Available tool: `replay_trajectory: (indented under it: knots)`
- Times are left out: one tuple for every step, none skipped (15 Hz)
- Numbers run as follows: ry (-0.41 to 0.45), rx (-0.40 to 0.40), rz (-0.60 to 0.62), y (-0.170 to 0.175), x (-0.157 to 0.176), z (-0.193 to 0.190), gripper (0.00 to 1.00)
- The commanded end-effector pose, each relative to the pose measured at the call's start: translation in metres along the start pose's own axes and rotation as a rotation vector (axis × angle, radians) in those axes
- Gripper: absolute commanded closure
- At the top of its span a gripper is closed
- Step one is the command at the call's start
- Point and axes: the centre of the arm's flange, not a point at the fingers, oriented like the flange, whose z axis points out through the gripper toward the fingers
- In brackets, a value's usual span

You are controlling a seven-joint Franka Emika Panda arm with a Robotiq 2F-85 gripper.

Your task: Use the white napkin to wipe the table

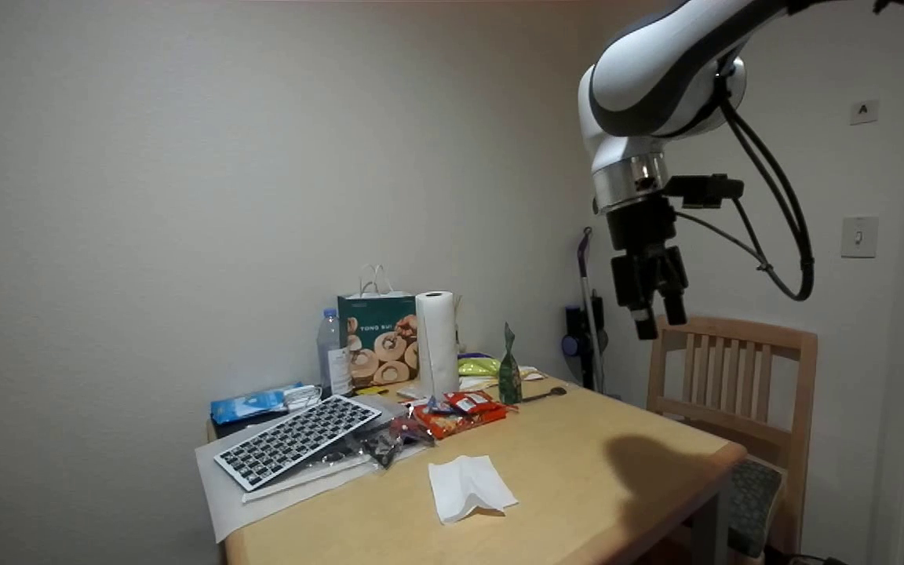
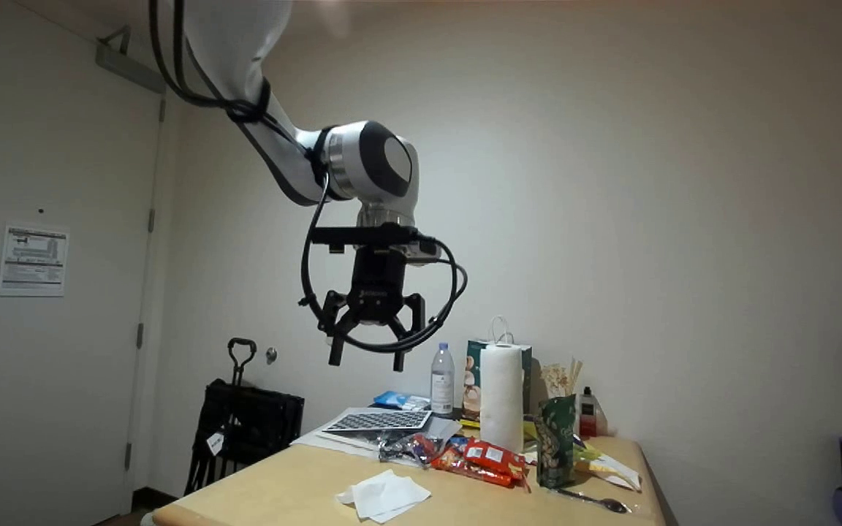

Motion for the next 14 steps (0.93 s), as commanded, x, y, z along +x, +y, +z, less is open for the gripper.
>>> replay_trajectory:
  knots:
    - [0.0,0.033,0.02,-0.003,0.01,0.004,0.0]
    - [-0.008,0.037,0.022,-0.004,0.016,0.009,0.0]
    - [-0.014,0.037,0.021,-0.004,0.018,0.011,0.0]
    - [-0.013,0.036,0.022,-0.004,0.018,0.011,0.0]
    - [-0.009,0.036,0.022,-0.004,0.017,0.009,0.0]
    - [-0.007,0.036,0.022,-0.004,0.016,0.008,0.0]
    - [-0.005,0.036,0.022,-0.004,0.016,0.007,0.0]
    - [0.004,0.021,0.055,-0.011,0.028,0.013,0.0]
    - [0.013,-0.001,0.062,-0.017,0.041,0.019,0.0]
    - [0.03,-0.02,0.099,-0.024,0.056,0.025,0.0]
    - [0.042,-0.039,0.126,-0.029,0.072,0.033,0.0]
    - [0.051,-0.066,0.144,-0.037,0.086,0.041,0.0]
    - [0.052,-0.086,0.153,-0.044,0.097,0.047,0.0]
    - [0.052,-0.107,0.161,-0.052,0.108,0.054,0.0]
